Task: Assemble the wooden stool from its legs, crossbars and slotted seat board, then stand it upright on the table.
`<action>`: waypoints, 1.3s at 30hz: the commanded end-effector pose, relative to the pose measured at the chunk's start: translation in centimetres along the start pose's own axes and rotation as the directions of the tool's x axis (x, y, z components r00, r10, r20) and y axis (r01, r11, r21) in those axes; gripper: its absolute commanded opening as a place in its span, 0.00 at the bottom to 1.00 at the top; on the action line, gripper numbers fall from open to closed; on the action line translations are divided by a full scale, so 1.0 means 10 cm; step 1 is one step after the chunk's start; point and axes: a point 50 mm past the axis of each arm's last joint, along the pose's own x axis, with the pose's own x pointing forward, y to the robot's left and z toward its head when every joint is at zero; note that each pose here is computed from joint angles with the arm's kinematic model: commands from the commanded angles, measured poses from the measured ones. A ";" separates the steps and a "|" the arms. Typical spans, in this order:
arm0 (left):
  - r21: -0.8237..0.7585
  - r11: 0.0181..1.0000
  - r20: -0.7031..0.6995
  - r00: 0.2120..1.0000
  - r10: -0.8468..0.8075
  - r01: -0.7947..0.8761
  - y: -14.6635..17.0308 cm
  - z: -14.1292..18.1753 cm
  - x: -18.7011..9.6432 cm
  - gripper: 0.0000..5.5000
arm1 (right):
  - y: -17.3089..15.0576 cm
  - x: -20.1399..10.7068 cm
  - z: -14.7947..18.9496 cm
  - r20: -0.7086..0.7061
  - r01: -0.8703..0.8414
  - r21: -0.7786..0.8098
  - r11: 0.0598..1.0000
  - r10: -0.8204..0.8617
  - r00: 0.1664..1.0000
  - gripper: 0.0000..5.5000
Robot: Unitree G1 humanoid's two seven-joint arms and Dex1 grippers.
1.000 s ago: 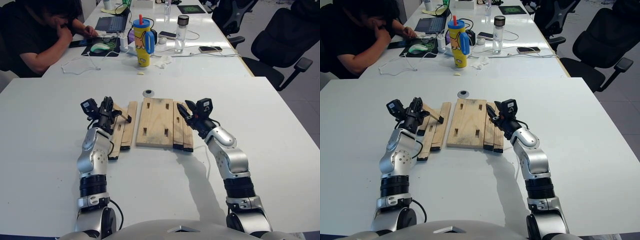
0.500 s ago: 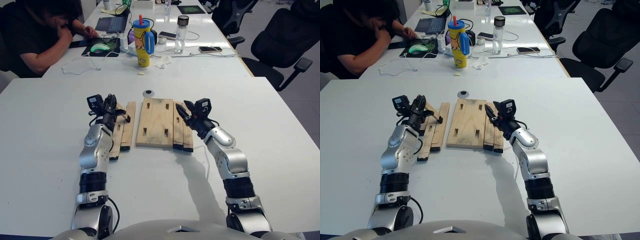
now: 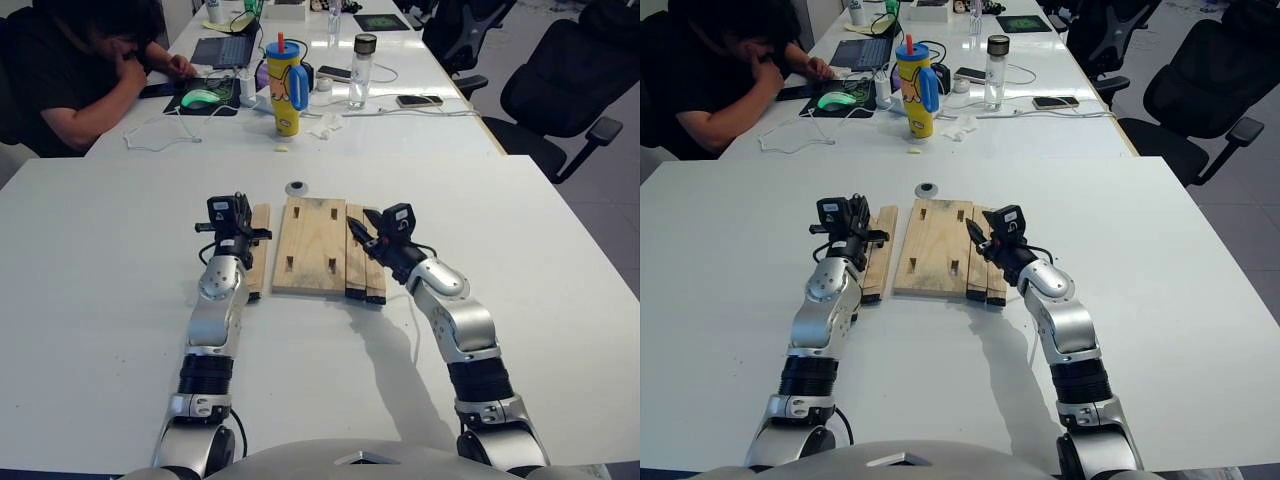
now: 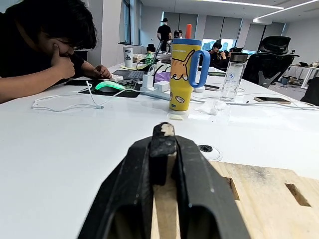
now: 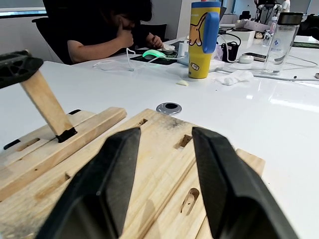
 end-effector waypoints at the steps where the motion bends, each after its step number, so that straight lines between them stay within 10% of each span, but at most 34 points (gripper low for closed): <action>1: 0.085 0.996 -0.400 0.916 0.028 0.007 0.14 -0.79 -0.28 0.08 | 0.00 0.00 0.03 -0.005 0.017 -0.028 0.999 -0.017 1.000 0.35; 16: 0.226 0.974 0.224 0.974 -0.046 -0.006 0.03 0.34 -0.12 0.43 | 0.05 0.03 -0.05 -0.012 0.017 0.001 1.000 -0.017 1.000 0.35; 28: 0.166 0.986 0.387 0.919 -0.076 0.012 0.15 1.27 0.35 0.43 | 0.09 0.05 -0.06 -0.003 0.017 0.013 1.000 -0.017 1.000 0.35; 35: 0.027 0.996 -0.295 0.953 -0.072 0.084 0.22 -0.28 0.33 0.43 | 0.11 0.09 -0.06 0.000 0.012 0.012 1.000 -0.012 1.000 0.35; 39: 0.027 0.997 -0.116 0.991 -0.062 0.065 0.19 0.01 0.39 0.43 | 0.08 0.09 -0.07 -0.004 0.030 0.007 1.000 -0.030 1.000 0.35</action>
